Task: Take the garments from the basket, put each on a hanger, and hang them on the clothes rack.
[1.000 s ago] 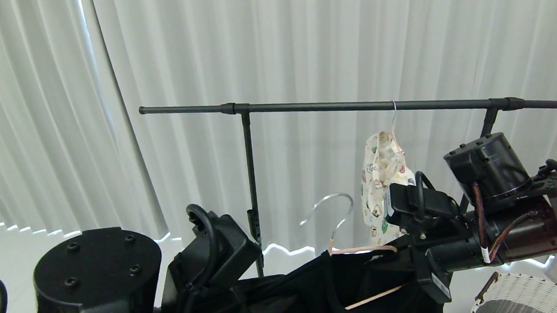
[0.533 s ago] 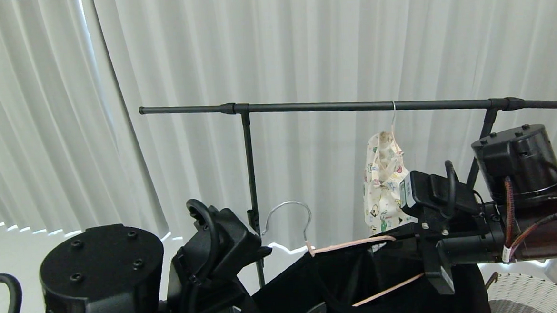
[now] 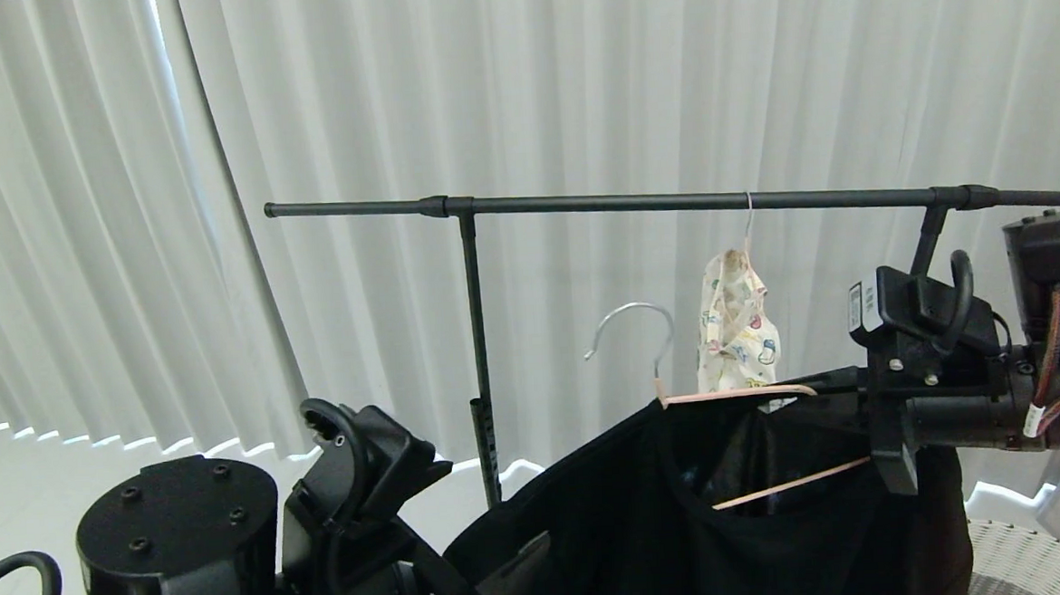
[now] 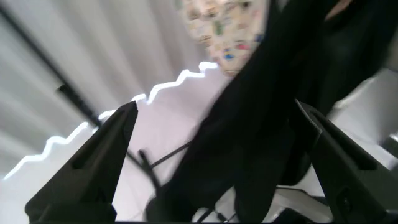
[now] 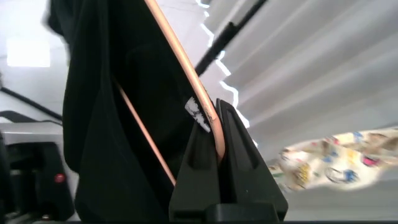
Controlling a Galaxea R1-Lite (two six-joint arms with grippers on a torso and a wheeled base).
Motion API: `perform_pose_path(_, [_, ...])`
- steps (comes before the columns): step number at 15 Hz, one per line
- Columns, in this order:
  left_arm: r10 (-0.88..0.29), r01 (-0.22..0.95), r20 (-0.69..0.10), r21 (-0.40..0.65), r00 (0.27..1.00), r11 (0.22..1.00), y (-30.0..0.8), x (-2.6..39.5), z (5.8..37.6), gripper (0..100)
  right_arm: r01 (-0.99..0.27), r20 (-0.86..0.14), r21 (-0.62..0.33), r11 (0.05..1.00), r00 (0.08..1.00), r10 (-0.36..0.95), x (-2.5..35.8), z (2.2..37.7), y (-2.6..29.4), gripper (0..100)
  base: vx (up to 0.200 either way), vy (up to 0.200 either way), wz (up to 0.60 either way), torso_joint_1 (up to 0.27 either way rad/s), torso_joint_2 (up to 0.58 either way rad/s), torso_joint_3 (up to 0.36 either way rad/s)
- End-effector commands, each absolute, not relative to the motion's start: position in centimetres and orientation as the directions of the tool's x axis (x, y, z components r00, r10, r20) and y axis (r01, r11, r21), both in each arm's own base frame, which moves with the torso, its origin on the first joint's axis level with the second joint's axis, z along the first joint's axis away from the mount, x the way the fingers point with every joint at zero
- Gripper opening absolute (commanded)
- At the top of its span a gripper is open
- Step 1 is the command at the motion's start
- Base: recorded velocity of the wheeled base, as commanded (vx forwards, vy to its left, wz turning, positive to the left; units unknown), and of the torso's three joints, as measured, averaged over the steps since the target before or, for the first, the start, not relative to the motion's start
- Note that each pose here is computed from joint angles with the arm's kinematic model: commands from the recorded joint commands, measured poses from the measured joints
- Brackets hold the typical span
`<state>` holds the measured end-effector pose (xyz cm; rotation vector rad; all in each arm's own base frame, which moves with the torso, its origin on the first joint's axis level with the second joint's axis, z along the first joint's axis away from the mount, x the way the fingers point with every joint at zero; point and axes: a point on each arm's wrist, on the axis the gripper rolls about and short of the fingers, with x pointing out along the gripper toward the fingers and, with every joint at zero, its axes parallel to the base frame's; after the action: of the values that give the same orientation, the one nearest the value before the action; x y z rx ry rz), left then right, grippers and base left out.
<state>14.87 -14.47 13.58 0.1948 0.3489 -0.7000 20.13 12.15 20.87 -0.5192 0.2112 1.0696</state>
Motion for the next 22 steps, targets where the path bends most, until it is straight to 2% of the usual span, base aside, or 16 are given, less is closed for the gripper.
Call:
perform_pose_path(1, [-0.554,0.622,-0.393,0.061,0.734,0.781,-13.1,14.8,12.8,100,-0.859,-0.391,-0.316,0.401,0.504,0.770,19.9,21.4,11.3,0,0.000,0.000,0.00,0.000,0.00,0.000])
perform_pose_path(6, [-0.451,0.558,-0.514,0.067,0.730,0.827,-10.6,14.4,9.8,100,-0.850,-0.345,-0.340,0.404,0.512,0.787,18.8,22.6,10.7,0,0.000,0.000,0.00,0.000,0.00,0.000])
perform_pose_path(9, [-0.456,0.564,-0.519,0.061,0.722,0.824,-11.2,15.1,9.7,100,-0.851,-0.327,-0.349,0.392,0.502,0.800,18.2,23.1,10.8,0,0.000,0.000,0.00,0.000,0.00,0.000])
perform_pose_path(10, [-0.459,0.566,-0.518,0.059,0.721,0.822,-11.2,15.2,9.8,0,-0.851,-0.327,-0.350,0.391,0.502,0.800,18.1,23.1,10.8,0,0.000,0.000,0.00,0.000,0.00,0.000])
perform_pose_path(12, [-0.437,0.552,-0.539,0.062,0.720,0.832,-11.0,15.5,9.3,0,-0.848,-0.329,-0.347,0.400,0.509,0.795,18.1,23.0,10.6,0,0.000,0.000,0.00,0.000,0.00,0.000])
perform_pose_path(16, [-0.259,0.362,-0.561,0.079,0.787,0.929,-7.3,16.3,8.7,0,-0.807,-0.305,-0.313,0.501,0.585,0.751,18.3,23.6,8.8,0,0.000,0.000,0.00,0.000,0.00,0.000])
perform_pose_path(19, [-0.222,0.314,-0.552,0.076,0.804,0.946,-6.4,16.6,8.9,0,-0.792,-0.292,-0.297,0.534,0.608,0.738,18.2,23.9,8.2,0,0.000,0.000,0.00,0.000,0.00,0.000])
perform_pose_path(22, [-0.236,0.320,-0.524,0.075,0.819,0.945,-6.5,16.6,9.6,0,-0.790,-0.292,-0.297,0.537,0.610,0.736,18.2,23.9,8.1,0,0.000,0.000,0.00,0.000,0.00,0.000])
